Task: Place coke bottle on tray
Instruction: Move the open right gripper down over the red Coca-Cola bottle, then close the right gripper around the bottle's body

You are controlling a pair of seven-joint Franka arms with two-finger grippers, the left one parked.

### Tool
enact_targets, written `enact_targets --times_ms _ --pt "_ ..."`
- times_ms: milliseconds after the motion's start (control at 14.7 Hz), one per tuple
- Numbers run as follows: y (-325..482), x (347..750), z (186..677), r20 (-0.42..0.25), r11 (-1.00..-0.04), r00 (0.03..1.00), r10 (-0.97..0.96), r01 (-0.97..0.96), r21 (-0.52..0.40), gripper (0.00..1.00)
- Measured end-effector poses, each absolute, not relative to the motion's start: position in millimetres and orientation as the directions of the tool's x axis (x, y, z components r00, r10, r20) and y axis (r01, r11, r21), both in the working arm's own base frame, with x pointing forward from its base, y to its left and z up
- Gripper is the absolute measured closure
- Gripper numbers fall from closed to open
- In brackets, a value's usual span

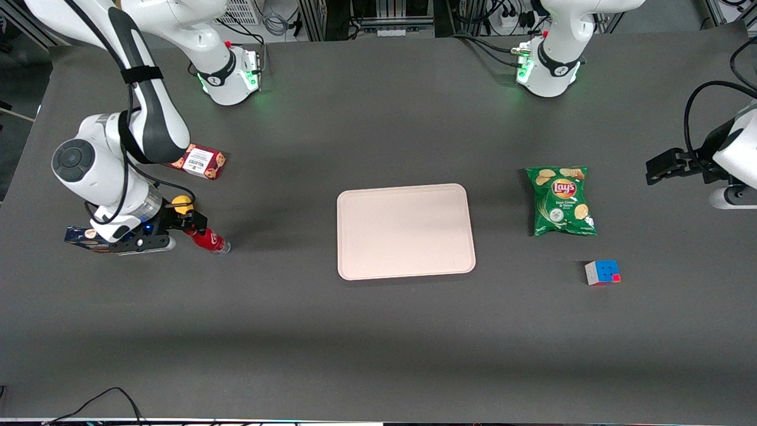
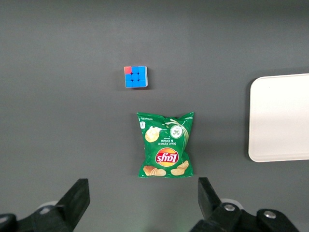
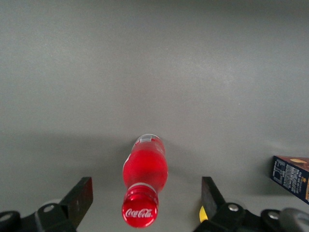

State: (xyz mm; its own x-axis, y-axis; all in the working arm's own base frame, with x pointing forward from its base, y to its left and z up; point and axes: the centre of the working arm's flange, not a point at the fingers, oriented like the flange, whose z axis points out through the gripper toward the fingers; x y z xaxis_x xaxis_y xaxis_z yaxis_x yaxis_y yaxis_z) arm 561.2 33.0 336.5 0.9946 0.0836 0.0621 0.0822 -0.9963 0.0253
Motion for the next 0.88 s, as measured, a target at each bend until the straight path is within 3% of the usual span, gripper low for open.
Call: enact_targets --times_ms 612,816,883 --pt "32 551 314 0.051 -0.996 0.995 0.084 0.083 0.027 0.02" --pt "32 550 312 0.048 -0.996 0.995 0.084 0.083 0.027 0.08" --pt "32 550 313 0.048 -0.996 0.995 0.084 0.083 0.027 0.17"
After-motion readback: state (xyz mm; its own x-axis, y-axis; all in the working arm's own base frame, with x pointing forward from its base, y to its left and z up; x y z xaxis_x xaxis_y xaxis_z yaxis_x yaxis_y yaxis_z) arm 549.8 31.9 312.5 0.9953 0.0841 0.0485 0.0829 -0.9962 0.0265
